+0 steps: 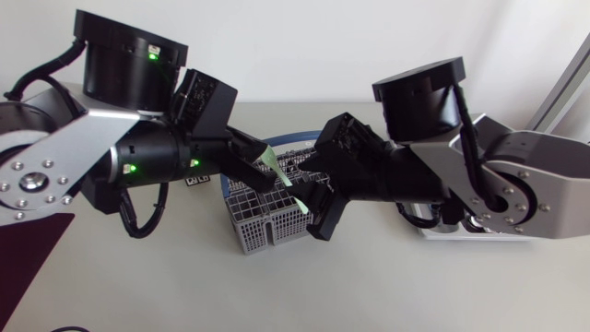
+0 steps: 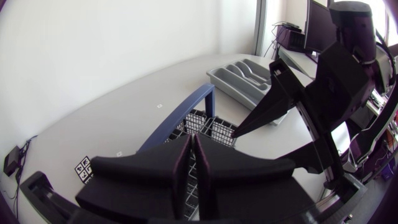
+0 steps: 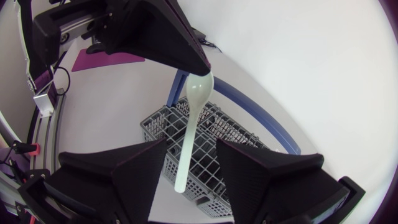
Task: Transfer all utensils from the basket to the drawer tray.
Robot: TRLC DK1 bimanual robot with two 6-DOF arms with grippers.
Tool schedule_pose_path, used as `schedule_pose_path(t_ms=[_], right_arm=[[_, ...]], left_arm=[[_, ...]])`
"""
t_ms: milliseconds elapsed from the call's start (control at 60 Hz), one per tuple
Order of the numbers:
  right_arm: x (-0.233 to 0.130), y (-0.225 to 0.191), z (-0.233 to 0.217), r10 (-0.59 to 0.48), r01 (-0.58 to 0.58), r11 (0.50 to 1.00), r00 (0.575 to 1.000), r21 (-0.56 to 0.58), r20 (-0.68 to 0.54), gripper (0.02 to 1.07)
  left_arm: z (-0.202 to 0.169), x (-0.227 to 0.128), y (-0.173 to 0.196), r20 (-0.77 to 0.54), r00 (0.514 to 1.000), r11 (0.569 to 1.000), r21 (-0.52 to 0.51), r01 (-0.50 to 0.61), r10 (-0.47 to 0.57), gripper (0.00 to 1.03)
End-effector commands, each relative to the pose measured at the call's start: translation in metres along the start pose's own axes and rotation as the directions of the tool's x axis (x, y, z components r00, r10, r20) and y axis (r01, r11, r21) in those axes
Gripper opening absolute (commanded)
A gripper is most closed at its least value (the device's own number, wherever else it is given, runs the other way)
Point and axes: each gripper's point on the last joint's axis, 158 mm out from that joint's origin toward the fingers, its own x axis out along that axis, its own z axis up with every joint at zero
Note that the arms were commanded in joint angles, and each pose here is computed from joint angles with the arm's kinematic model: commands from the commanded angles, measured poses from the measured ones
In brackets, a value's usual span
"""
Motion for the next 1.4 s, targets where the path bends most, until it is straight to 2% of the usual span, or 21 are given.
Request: schedule_pose_path(t_ms=[0, 450, 533, 800, 983, 1100, 1183, 1333, 1383], right_arm=[[0.006, -0.004, 0.007, 0.003, -0.004, 0.999, 1.0, 0.04, 0.011, 0.62], [0.032, -0.018, 0.005, -0.004, 0.004, 0.999, 1.0, 0.051, -0.009, 0.61], [0.035, -0.02, 0.006, -0.01, 0.01, 0.999, 1.0, 0.05, -0.01, 0.46], [0.038, -0.019, 0.002, 0.0, 0.002, 0.999, 1.0, 0.045, -0.029, 0.09], [0.038, -0.013, -0.004, 0.016, -0.015, 0.999, 0.999, 0.043, -0.038, 0.07], [0.038, -0.009, -0.006, 0.028, -0.026, 0.999, 0.999, 0.039, -0.044, 0.07], [0.037, -0.004, -0.011, 0.042, -0.04, 0.998, 0.998, 0.042, -0.054, 0.07], [0.029, 0.005, -0.025, 0.076, -0.074, 0.997, 0.993, 0.023, -0.088, 0.07], [0.024, 0.006, -0.031, 0.078, -0.077, 0.997, 0.992, 0.013, -0.1, 0.07]], left_arm=[[0.009, 0.004, 0.002, 0.011, 1.0, 0.999, -0.036, 0.014, -0.014, 0.07], [0.008, 0.005, -0.004, 0.001, 0.998, 0.995, -0.074, 0.068, -0.068, 0.07], [0.007, 0.005, -0.005, -0.004, 0.997, 0.994, -0.08, 0.076, -0.076, 0.07], [0.007, 0.004, -0.006, -0.008, 0.996, 0.992, -0.091, 0.087, -0.088, 0.07], [0.008, 0.004, -0.007, -0.007, 0.996, 0.992, -0.091, 0.088, -0.089, 0.09], [0.012, 0.002, -0.006, -0.001, 0.996, 0.992, -0.09, 0.087, -0.088, 0.29], [0.018, -0.001, -0.005, 0.007, 0.996, 0.992, -0.091, 0.085, -0.085, 0.54], [0.034, -0.006, 0.01, 0.039, 0.998, 0.993, -0.105, 0.055, -0.052, 0.77], [0.04, -0.009, 0.022, 0.052, 0.999, 0.993, -0.112, 0.018, -0.013, 0.81]])
